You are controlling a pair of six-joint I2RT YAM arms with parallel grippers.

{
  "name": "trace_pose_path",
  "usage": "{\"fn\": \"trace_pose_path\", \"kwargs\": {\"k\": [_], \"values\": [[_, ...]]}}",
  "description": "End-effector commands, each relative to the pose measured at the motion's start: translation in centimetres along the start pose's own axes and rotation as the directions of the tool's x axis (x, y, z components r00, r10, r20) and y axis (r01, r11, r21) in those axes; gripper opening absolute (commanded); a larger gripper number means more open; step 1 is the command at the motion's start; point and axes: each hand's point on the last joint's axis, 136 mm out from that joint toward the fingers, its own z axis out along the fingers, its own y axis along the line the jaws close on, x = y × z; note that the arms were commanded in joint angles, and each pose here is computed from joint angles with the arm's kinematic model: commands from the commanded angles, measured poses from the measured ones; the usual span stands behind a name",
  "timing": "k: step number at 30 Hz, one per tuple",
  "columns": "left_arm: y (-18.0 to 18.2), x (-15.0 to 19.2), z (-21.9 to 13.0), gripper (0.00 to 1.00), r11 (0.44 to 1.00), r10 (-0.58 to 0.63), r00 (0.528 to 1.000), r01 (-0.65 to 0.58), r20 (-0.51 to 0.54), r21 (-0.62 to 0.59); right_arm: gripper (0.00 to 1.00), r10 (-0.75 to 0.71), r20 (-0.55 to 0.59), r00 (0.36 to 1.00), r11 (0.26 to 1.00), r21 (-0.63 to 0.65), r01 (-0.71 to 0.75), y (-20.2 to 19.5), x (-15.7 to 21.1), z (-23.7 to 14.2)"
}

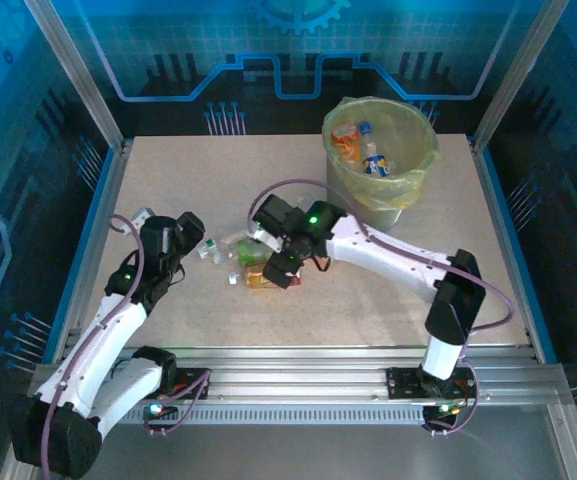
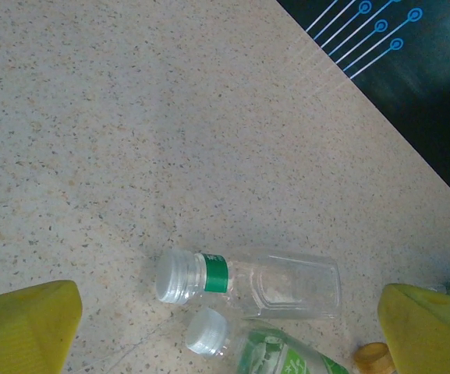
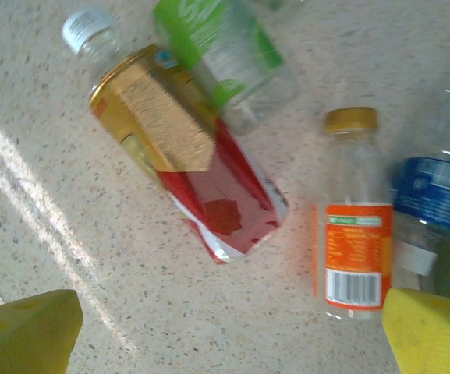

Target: Put the plastic bottles in the bin

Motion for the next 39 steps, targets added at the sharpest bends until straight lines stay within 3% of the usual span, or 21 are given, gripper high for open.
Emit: {"fn": "trace_pose_path", "kwargs": {"k": [1,10,22,39], "values": [[1.3,-0.1,0.0,0.99,0.999,-0.018,1.0,0.019,0.017,-0.04,1.0,-0.1,-0.004,0.995,0.994,-0.047,0.1,1.5,-1.2,1.0],[2.9,-0.5,-0.4,0.99,0.995,-0.025,0.999,0.029,0.047,-0.094,1.0,-0.17,-0.072,0.983,0.982,-0.094,0.163,3.2,-2.1,5.7],[3.7,-0.5,-0.5,0.99,0.993,-0.04,0.997,0.047,0.059,-0.109,1.0,-0.225,-0.108,0.968,0.972,-0.092,0.216,3.5,-2.9,9.2],[4.2,-0.3,-0.2,0.99,0.991,-0.049,0.997,0.056,0.057,-0.12,0.99,-0.236,-0.159,0.959,0.967,-0.135,0.216,4.5,-1.6,11.2]]}}
